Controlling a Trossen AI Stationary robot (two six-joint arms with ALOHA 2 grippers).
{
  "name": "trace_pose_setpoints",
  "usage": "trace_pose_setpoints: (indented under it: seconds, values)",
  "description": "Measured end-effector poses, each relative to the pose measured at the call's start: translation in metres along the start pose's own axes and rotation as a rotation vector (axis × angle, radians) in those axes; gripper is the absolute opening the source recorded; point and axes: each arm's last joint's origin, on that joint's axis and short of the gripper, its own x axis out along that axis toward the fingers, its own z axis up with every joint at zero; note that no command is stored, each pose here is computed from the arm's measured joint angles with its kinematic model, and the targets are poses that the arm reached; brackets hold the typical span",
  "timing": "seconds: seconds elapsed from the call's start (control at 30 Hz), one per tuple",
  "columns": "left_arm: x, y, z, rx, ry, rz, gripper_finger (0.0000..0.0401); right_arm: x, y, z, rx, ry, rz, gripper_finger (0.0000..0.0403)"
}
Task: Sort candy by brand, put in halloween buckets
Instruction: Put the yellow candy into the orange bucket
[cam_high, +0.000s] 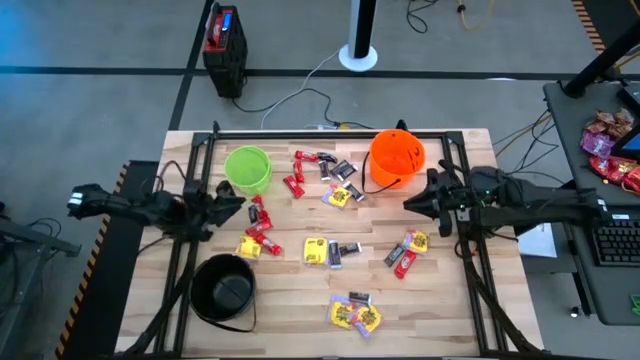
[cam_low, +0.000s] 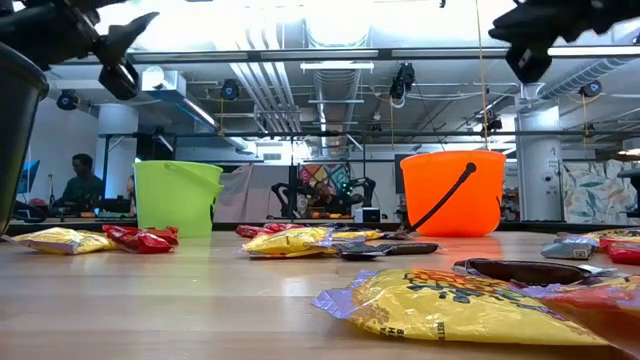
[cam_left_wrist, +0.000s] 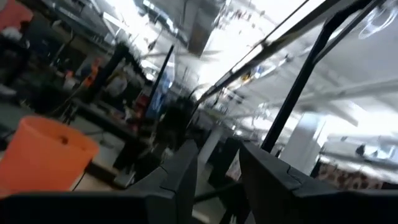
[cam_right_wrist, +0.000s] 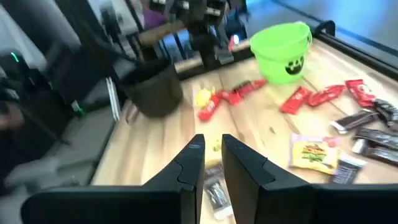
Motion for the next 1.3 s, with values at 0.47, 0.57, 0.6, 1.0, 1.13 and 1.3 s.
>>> trace_pose_setpoints:
  seconds: [0.47,0.57,0.6,1.0,1.13,1.3]
  values:
    - [0.067,-0.023,0.009,0.306,0.572,0.245,0.0105,0.049,-0.002,0.017,-0.094,0.264,-0.064,0.0048]
    - [0.076,-0.025,0.011,0.356,0.608,0.301,0.0105,0.064,-0.005,0.017,-0.025,0.259,-0.071,0.0048]
    - [0.079,-0.025,0.011,0.368,0.612,0.313,0.0105,0.07,-0.006,0.016,-0.002,0.264,-0.075,0.0048]
    - [0.086,-0.018,0.005,0.449,0.592,0.47,0.0105,0.151,-0.002,0.03,-0.169,0.231,-0.013,0.0048]
    - [0.083,-0.014,0.003,0.46,0.555,0.565,0.0105,0.181,0.002,0.036,-0.261,0.26,-0.033,0.0052]
    - [0.082,-0.016,0.007,0.452,0.536,0.562,0.0105,0.221,0.007,0.03,-0.354,0.335,-0.014,0.0087]
